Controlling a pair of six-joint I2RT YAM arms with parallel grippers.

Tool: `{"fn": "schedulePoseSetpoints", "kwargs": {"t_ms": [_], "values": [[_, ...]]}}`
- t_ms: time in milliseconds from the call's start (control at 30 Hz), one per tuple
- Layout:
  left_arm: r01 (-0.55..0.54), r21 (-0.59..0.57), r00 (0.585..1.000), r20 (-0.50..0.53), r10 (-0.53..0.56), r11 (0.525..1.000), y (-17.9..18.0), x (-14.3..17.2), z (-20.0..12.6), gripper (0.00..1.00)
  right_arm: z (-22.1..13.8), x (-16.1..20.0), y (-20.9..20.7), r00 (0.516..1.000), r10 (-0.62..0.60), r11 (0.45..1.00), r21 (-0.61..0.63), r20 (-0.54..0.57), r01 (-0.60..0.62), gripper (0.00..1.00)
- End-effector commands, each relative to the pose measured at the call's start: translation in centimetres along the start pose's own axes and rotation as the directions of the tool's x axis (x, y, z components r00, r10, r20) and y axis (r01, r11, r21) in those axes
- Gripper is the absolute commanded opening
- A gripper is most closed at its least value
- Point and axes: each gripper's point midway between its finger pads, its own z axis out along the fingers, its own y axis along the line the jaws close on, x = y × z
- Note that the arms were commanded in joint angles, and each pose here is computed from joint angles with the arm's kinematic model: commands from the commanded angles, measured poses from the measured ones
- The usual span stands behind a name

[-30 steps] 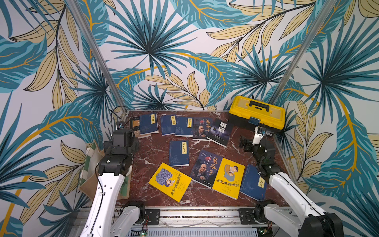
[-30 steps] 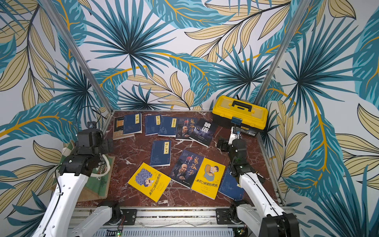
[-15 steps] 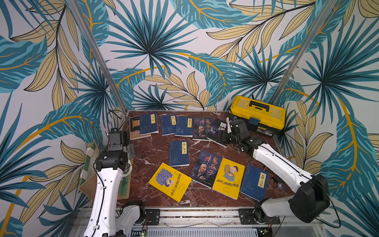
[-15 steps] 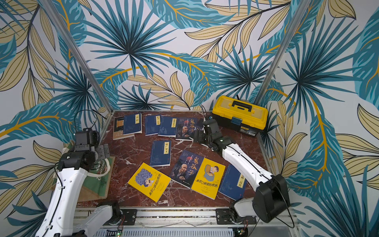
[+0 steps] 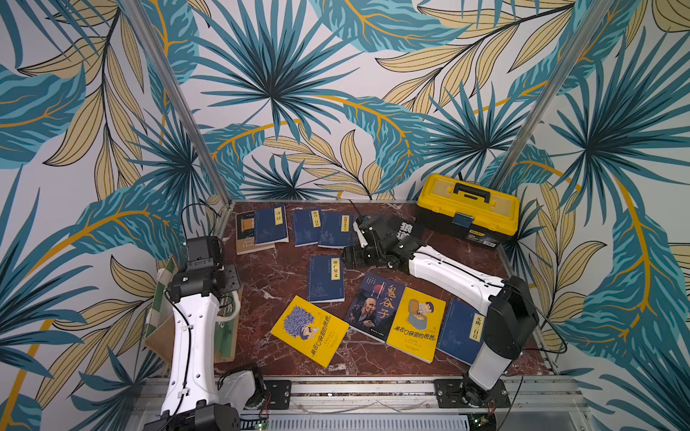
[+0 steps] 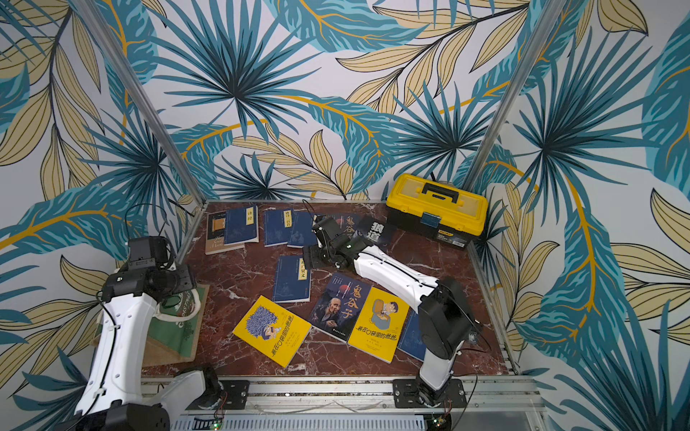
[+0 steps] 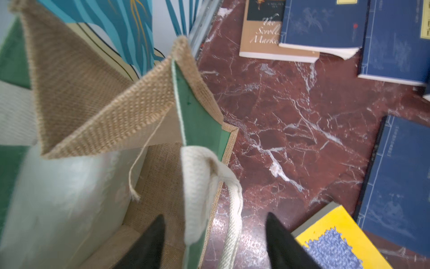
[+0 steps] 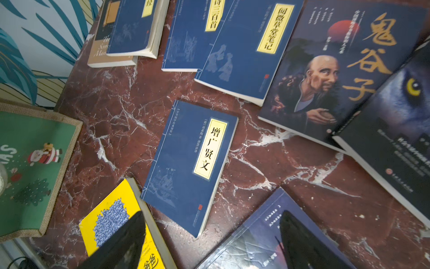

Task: Put the books into the canvas bag
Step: Pick up the canvas bag from the center of the board.

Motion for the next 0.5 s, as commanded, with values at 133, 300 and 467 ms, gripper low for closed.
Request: {"fn": "schedulePoseSetpoints", "kwargs": {"t_ms": [133, 300, 467], "values": [[-0.019, 0.093, 0.999, 0.052, 0.014, 0.995, -1.4, -2.2, -1.4, 0.14, 0.8, 1.6, 1.8, 0.997, -0.044, 0.999, -0.022, -0.060, 0.043, 0.89], [-0.056, 0.196, 0.997, 0.065, 0.044, 0.979, -3.3, -3.3, -2.0, 0.00, 0.8, 1.8, 2.2, 0.996, -0.054, 0.998, -0.024, -0.069, 0.053, 0.89], [-0.115, 0.318, 0.993, 0.067, 0.098, 0.941, -6.4, -4.3, -2.3, 0.00, 1.0, 2.4, 2.1, 0.996, -0.043, 0.999, -0.018, -0.079, 0.042, 0.87]]}}
